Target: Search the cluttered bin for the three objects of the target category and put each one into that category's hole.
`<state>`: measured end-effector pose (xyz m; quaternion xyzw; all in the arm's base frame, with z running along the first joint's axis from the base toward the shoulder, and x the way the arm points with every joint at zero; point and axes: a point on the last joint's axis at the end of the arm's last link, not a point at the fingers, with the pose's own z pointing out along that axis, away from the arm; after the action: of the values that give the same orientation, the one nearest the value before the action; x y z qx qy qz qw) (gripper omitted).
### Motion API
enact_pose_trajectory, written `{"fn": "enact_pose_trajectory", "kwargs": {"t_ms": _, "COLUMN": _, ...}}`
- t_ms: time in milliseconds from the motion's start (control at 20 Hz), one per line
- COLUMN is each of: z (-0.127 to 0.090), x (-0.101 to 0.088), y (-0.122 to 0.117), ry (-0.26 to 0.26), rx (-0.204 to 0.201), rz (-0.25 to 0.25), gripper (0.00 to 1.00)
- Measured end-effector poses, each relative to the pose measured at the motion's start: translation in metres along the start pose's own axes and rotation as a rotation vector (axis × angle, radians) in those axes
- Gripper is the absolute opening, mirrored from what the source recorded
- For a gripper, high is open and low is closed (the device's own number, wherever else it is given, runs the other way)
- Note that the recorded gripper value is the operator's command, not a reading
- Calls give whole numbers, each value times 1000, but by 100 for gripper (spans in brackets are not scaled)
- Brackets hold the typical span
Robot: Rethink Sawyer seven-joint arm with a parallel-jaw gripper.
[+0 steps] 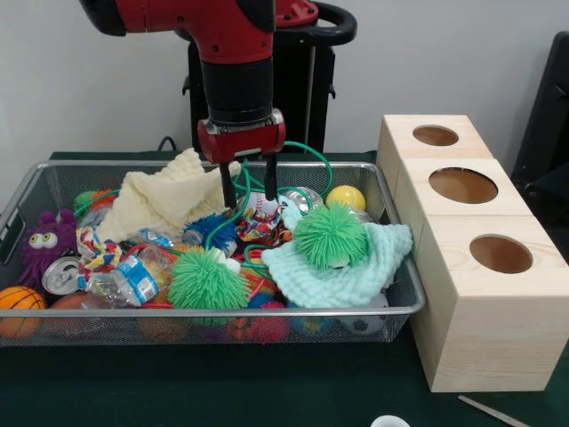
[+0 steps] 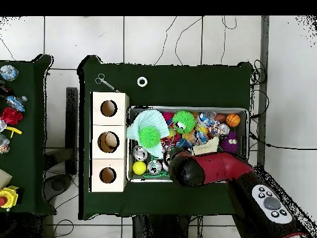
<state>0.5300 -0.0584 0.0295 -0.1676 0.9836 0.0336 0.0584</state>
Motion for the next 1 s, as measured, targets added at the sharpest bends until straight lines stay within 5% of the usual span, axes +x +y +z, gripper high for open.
{"fn": "enact_pose_trajectory", "kwargs": {"t_ms": 600, "z": 14, "x": 36, "y": 31, "ry": 40, "rx": -78, "rz": -34, "gripper": 100}}
{"fn": "enact_pose_trajectory", "kwargs": {"t_ms": 1000, "z": -7, "x": 21, "y": 31, "ry": -5, "rx": -40, "rz": -76, "gripper": 100}}
